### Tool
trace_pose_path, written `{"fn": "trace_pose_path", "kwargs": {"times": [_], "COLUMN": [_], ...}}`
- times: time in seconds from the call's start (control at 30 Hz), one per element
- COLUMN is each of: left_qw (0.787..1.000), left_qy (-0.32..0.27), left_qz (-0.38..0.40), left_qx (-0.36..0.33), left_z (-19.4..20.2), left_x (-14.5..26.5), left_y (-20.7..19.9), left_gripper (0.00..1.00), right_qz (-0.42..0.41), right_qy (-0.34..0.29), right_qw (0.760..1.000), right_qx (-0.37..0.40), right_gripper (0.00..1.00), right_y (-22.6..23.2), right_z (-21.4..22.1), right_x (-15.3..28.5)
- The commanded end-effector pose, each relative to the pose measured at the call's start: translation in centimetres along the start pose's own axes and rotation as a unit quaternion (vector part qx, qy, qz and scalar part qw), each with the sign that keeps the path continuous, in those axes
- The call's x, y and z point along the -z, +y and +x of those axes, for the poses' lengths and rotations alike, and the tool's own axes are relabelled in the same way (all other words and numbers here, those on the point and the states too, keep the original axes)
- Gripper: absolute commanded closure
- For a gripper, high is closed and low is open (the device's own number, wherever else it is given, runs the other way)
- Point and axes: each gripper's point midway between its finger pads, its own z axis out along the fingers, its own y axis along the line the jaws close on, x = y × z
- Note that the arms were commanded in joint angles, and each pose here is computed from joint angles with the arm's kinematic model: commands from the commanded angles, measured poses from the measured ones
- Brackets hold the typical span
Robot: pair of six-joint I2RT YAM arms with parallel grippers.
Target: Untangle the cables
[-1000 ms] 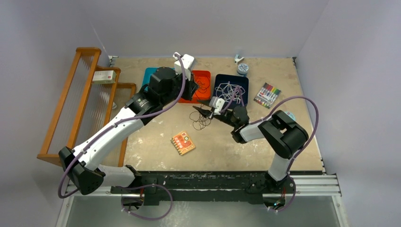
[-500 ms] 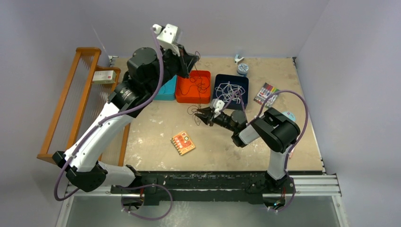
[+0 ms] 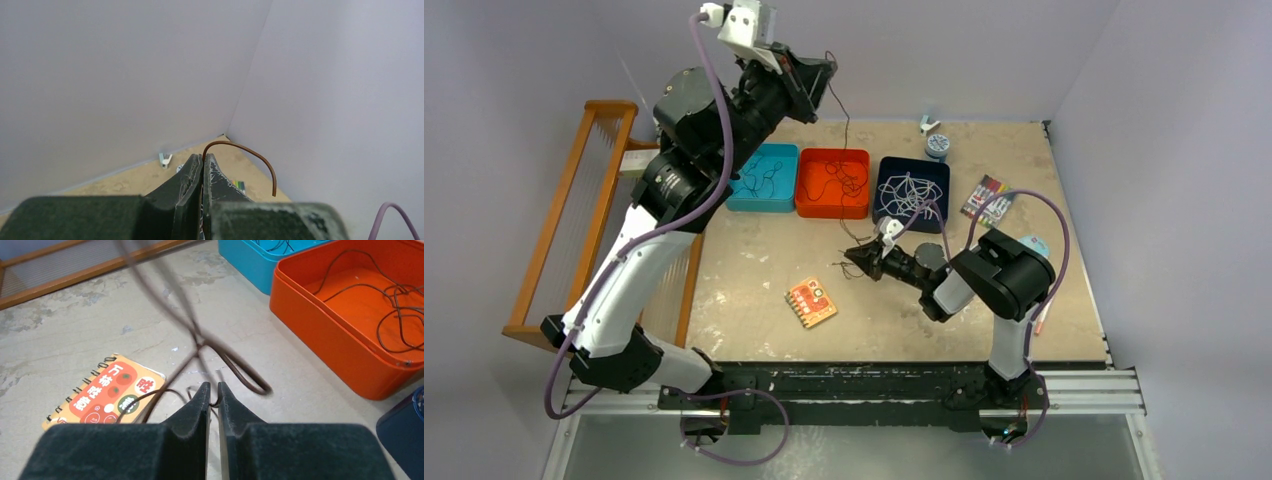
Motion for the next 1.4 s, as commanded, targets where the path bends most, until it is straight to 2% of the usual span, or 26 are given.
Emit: {"fn": "trace_pose_path", "kwargs": {"times": [0.0,0.23,0.47,0.73,0.93,1.03,1.17,1.37], "left_qw": [0.997,0.990,0.976,0.968,0.968,0.967,0.967,0.969], "left_qy": [-0.071,-0.121,-0.171,-0.205,-0.210,-0.210,-0.206,-0.181], "left_qz": [-0.016,-0.061,-0.101,-0.095,-0.079,-0.080,-0.082,-0.100], "left_qx": [-0.015,-0.047,-0.090,-0.110,-0.113,-0.118,-0.122,-0.131], "left_z": [-5.2,-8.6,-12.2,-14.5,-14.7,-14.7,-14.5,-12.6], "left_x": [0.7,1.0,1.4,0.9,0.3,0.3,0.5,0.1], "left_y": [0.2,1.6,2.6,2.1,1.4,1.4,1.6,2.5], "left_gripper": [1.00,1.00,1.00,1.00,1.00,1.00,1.00,1.00], "right_qz": [0.017,0.048,0.083,0.098,0.102,0.111,0.129,0.172], "right_qy": [-0.080,-0.047,0.005,0.028,0.028,0.027,0.011,-0.016], "right_qw": [0.997,0.997,0.995,0.994,0.993,0.992,0.990,0.985], "right_qx": [0.010,-0.029,-0.052,-0.048,-0.058,-0.059,-0.047,-0.002], "right_gripper": [0.91,1.00,1.00,0.75,0.66,0.66,0.59,0.50], "right_y": [-0.1,-0.1,-0.5,-0.9,-1.0,-1.2,-1.7,-3.0], "right_z": [-4.7,-2.8,-0.9,0.0,0.1,0.0,-1.7,-6.6], "right_x": [0.2,2.2,4.0,4.6,4.4,4.6,5.1,5.9]}}
